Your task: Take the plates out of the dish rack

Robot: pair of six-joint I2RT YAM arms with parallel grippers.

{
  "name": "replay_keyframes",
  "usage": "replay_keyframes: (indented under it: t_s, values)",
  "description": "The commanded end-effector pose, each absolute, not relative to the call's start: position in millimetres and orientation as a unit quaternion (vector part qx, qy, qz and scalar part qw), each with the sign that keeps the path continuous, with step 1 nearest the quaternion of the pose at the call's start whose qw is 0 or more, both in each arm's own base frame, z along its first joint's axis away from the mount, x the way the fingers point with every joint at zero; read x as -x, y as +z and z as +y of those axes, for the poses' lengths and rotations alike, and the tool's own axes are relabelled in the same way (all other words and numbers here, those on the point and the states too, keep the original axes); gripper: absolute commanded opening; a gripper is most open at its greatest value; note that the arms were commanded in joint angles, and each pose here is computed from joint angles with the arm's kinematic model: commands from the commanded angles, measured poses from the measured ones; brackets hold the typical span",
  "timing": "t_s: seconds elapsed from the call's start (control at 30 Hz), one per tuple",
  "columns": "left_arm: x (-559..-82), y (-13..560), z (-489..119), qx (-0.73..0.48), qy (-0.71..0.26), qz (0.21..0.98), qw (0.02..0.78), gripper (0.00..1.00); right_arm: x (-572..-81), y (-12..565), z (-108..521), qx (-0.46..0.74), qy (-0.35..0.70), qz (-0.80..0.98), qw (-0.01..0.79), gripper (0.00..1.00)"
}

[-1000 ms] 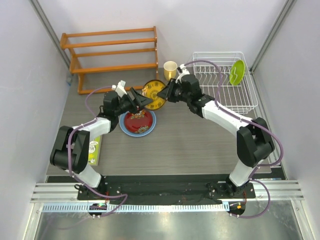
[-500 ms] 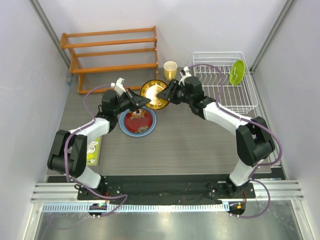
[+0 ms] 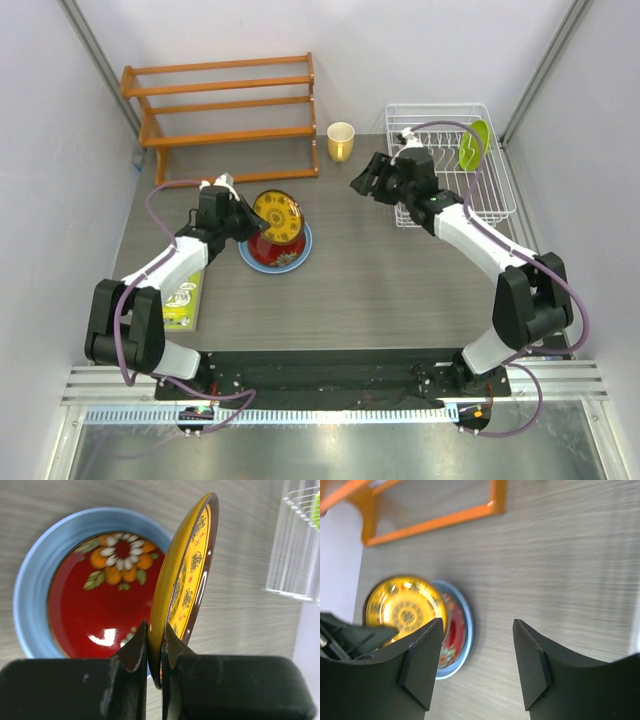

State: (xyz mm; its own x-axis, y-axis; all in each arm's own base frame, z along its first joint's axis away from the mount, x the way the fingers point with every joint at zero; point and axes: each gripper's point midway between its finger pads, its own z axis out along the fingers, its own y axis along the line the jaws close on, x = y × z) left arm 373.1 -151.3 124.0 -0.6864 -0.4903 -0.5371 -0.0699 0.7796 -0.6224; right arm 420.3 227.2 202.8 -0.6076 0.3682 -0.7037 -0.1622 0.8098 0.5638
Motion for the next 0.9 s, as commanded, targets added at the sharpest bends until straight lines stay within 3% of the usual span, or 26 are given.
replay_keyframes:
  t_s: [0.0,0.3,0.4,0.57,0.6,0.7,0.87]
  values:
    - [-367,114,-141,0.156,-0.261,0.884,0.355,0.00,-421,209,200,-0.069,0.281,0.841,0.458,0.64]
    - [-355,91,-139,0.167,-0.249,0.899,0.320,0.00,-424,202,164,-0.089,0.249,0.847,0.462,0.63]
    - [-352,86,-139,0.169,-0.246,0.902,0.312,0.05,-425,201,158,-0.090,0.240,0.848,0.464,0.64]
    - [-351,80,-143,0.166,-0.255,0.903,0.302,0.34,-431,201,139,-0.093,0.200,0.855,0.469,0.63]
    - [-352,81,-143,0.166,-0.255,0.903,0.303,0.45,-436,207,131,-0.093,0.182,0.854,0.479,0.63]
    - [-353,81,-142,0.164,-0.251,0.904,0.305,0.57,-444,217,109,-0.105,0.140,0.853,0.492,0.64]
    - [-354,77,-138,0.160,-0.234,0.910,0.302,0.64,-455,230,78,-0.111,0.086,0.850,0.508,0.64]
